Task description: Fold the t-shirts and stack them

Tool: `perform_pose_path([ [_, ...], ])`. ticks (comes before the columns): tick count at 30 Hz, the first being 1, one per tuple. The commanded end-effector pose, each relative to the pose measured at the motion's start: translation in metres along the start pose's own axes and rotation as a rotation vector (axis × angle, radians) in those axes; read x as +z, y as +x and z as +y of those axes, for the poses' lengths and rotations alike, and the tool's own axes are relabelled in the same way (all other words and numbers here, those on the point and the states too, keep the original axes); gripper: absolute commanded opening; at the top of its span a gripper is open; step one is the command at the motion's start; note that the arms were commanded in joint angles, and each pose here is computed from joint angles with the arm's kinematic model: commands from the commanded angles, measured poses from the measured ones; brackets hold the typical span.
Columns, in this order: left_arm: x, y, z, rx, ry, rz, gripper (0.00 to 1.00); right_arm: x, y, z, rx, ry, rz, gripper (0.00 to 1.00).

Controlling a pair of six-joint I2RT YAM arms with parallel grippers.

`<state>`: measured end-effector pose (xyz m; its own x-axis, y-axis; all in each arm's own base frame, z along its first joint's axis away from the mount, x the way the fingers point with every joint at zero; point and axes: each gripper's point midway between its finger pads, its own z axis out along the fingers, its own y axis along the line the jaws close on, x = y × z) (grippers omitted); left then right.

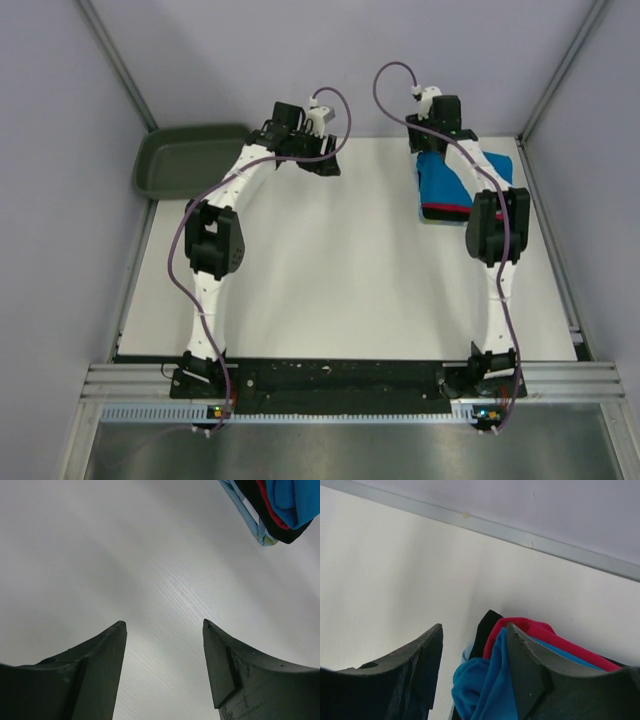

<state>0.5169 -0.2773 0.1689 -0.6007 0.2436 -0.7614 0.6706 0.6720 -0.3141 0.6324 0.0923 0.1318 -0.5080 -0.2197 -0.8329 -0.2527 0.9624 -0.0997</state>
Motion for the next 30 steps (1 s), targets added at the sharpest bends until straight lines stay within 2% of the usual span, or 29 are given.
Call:
perform_pose_path([
  [1, -0.031, -0.035, -0.014, 0.069, -0.005, -0.090, 0.66, -0.099, -0.127, 0.006, -0.024, -0.048, -0.287, 0.54],
  [4, -0.032, -0.035, -0.014, 0.069, -0.005, -0.090, 0.66, -0.121, -0.129, 0.008, -0.020, -0.056, -0.297, 0.54],
  [6, -0.034, -0.034, -0.015, 0.069, -0.005, -0.088, 0.67, -0.127, -0.117, 0.009, -0.001, -0.049, -0.273, 0.49],
  [7, -0.033, -0.033, -0.015, 0.065, -0.004, -0.084, 0.67, -0.126, -0.108, 0.008, 0.010, -0.039, -0.250, 0.39],
  [8, -0.033, -0.032, -0.015, 0.064, -0.002, -0.083, 0.66, -0.123, -0.095, 0.006, 0.023, -0.021, -0.220, 0.23],
  [10, -0.034, -0.032, -0.016, 0.066, 0.000, -0.083, 0.66, -0.117, -0.072, -0.001, 0.058, 0.030, -0.166, 0.00],
  [14, -0.035, -0.028, -0.017, 0.065, 0.001, -0.077, 0.66, -0.101, -0.040, -0.003, 0.096, 0.042, -0.102, 0.00],
  [18, -0.034, -0.026, -0.016, 0.062, 0.000, -0.071, 0.66, -0.080, -0.020, 0.010, 0.083, -0.032, -0.066, 0.00],
  [24, -0.036, -0.025, -0.017, 0.068, -0.002, -0.071, 0.66, -0.043, 0.032, 0.000, 0.137, -0.009, 0.050, 0.00],
  [30, -0.036, -0.021, -0.015, 0.067, -0.009, -0.063, 0.66, -0.036, 0.049, 0.011, 0.130, -0.077, 0.085, 0.00],
])
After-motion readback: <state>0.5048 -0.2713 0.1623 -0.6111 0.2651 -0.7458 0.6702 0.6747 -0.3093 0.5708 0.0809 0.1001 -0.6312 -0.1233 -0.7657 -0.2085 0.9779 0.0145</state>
